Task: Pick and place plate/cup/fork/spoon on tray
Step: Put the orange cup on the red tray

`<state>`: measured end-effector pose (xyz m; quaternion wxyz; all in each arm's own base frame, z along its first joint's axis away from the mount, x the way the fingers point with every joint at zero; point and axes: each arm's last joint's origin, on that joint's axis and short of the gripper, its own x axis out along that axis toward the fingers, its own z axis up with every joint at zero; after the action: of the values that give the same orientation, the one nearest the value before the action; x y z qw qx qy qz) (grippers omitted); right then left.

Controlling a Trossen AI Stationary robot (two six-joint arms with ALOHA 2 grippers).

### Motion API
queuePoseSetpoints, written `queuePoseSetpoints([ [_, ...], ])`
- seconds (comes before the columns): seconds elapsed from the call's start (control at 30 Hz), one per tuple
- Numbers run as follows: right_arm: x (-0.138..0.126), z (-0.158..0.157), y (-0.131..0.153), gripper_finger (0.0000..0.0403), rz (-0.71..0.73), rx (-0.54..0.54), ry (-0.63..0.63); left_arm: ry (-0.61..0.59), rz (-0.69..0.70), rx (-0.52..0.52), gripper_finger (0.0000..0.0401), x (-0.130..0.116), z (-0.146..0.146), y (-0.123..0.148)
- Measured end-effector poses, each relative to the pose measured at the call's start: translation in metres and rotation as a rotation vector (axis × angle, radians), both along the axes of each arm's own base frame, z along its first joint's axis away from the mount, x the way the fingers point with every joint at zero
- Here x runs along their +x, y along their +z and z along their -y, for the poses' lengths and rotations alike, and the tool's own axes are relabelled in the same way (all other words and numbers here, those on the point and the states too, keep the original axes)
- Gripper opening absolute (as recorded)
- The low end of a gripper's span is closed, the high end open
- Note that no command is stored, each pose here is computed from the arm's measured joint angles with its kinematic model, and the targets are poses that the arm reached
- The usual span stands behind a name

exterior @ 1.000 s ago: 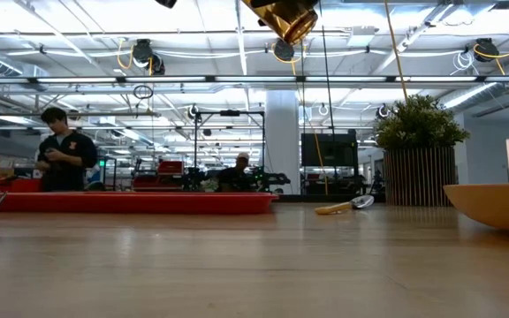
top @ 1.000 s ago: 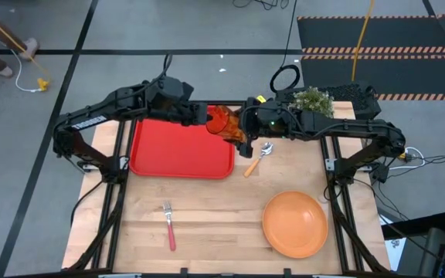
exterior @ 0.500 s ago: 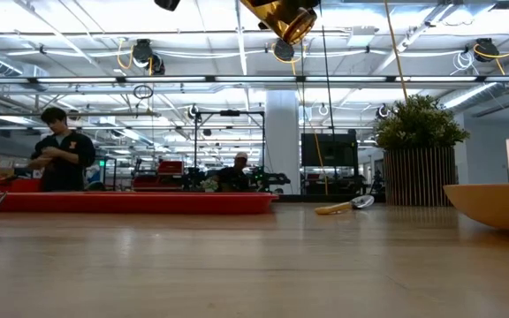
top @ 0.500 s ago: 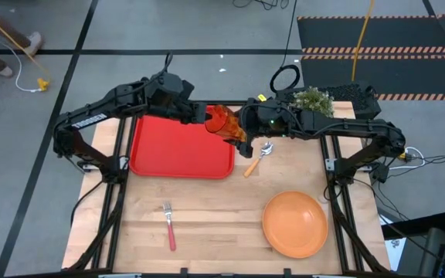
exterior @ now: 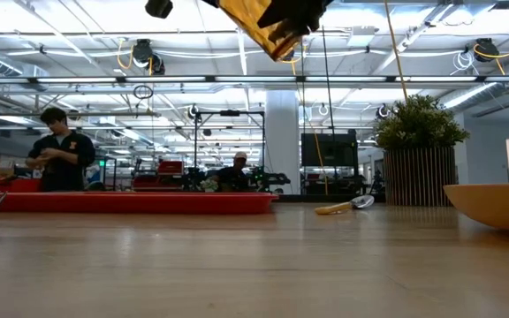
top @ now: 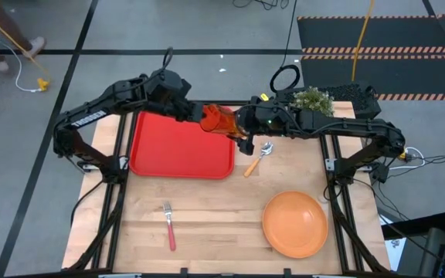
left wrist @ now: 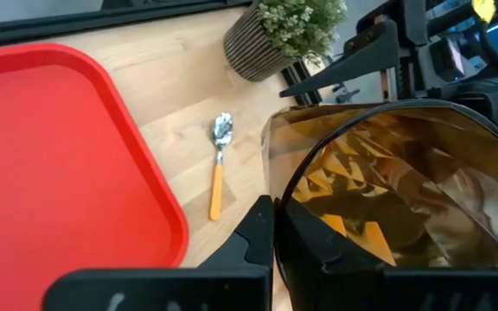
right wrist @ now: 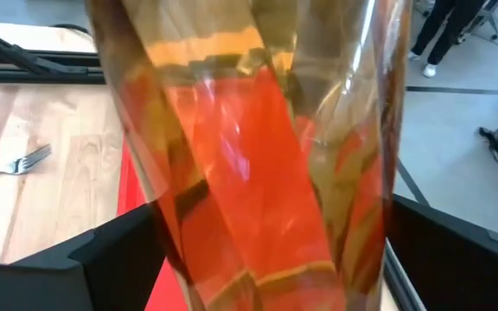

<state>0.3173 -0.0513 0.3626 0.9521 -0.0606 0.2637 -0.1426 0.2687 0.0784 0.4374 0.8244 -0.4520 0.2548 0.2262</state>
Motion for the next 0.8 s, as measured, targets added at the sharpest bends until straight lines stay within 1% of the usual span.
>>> queuePoseSetpoints([
  [0.2,-0.002,0.000,-0.003,0.0400,-0.035,0.027,-0.014,-0.021,-0.026,-0.003,0.0006,-0.004,-0.007,-0.002],
  [0.33,-0.004,0.000,-0.006,0.0400,-0.064,0.023,-0.042,-0.019,-0.060,-0.002,0.0006,-0.015,-0.011,-0.002],
  [0.53,-0.005,0.003,-0.006,0.0400,-0.067,0.036,-0.063,0.002,-0.084,0.004,0.0006,-0.034,-0.016,0.003],
  [0.67,-0.008,0.006,-0.009,0.0400,-0.101,0.043,-0.072,0.025,-0.074,0.021,0.0006,-0.048,-0.019,0.009],
  [0.8,-0.011,0.009,-0.013,0.0400,-0.142,0.062,-0.092,0.047,-0.105,0.026,0.0006,-0.062,-0.023,0.010],
])
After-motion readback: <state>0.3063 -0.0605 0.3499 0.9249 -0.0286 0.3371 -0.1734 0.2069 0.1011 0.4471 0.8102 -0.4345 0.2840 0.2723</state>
